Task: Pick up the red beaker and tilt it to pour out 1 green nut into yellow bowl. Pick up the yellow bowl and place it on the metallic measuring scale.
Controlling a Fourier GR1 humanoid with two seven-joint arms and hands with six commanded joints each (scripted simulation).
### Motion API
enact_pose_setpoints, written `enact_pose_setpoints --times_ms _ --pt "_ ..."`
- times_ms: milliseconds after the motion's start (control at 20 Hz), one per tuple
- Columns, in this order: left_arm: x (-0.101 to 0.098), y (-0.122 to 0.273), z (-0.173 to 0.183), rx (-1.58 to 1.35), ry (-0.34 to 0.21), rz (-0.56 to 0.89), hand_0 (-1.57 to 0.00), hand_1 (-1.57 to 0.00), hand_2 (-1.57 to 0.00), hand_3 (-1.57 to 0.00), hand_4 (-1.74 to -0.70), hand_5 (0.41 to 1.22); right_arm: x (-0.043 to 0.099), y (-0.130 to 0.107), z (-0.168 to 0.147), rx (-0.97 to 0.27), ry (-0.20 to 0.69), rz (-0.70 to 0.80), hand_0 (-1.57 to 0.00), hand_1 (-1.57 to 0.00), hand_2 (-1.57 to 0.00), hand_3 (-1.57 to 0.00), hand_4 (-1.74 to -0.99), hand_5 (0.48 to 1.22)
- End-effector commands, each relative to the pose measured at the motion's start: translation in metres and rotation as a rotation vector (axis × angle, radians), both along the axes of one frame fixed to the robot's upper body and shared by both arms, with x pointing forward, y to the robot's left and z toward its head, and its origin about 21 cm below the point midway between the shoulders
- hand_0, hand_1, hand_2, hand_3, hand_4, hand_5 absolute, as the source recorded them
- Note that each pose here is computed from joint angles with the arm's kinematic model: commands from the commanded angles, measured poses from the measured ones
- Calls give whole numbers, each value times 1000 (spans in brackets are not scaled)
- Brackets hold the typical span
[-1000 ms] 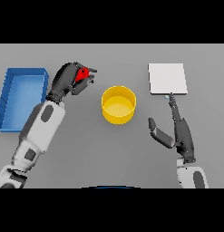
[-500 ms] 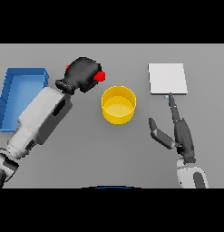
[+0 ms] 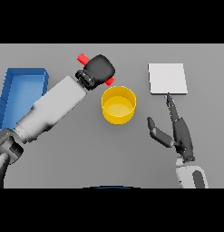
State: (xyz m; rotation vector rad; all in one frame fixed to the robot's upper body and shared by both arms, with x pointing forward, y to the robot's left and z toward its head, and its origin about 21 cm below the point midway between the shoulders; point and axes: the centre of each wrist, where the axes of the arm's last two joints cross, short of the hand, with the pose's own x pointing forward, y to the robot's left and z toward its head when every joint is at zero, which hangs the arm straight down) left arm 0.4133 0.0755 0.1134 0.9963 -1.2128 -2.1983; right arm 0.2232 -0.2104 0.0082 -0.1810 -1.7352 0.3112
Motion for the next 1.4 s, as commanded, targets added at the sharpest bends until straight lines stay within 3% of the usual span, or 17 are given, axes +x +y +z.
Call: enact_pose_setpoints --times_ms 0,250,700,1150,1350 --pt "0 -3 -2 55 -18 -6 -1571 -1571 -1571 -1571 -1696 1219 -2 0 -1 -8 -2 -1 1 1 1 1 -1066 689" --pt "4 -12 2 228 -99 -58 -1571 -1571 -1571 -1571 -1726 1220 -3 -1 -2 6 -11 6 1 1 1 1 -1060 700" --pt "-7 -36 -14 387 -236 -181 -1571 -1571 -1571 -1571 -1735 1221 2 5 -2 5 -5 -21 1 1 1 1 -1076 678" --pt "-9 -66 -3 670 -324 -284 -1571 -1571 -1571 -1571 -1728 1221 2 8 -3 -5 -40 -5 1 1 1 1 -1047 681" --pt "3 -71 28 639 -344 -298 -1571 -1571 -1571 -1571 -1726 1221 0 7 -1 -4 -32 -17 1 1 1 1 -1035 684"
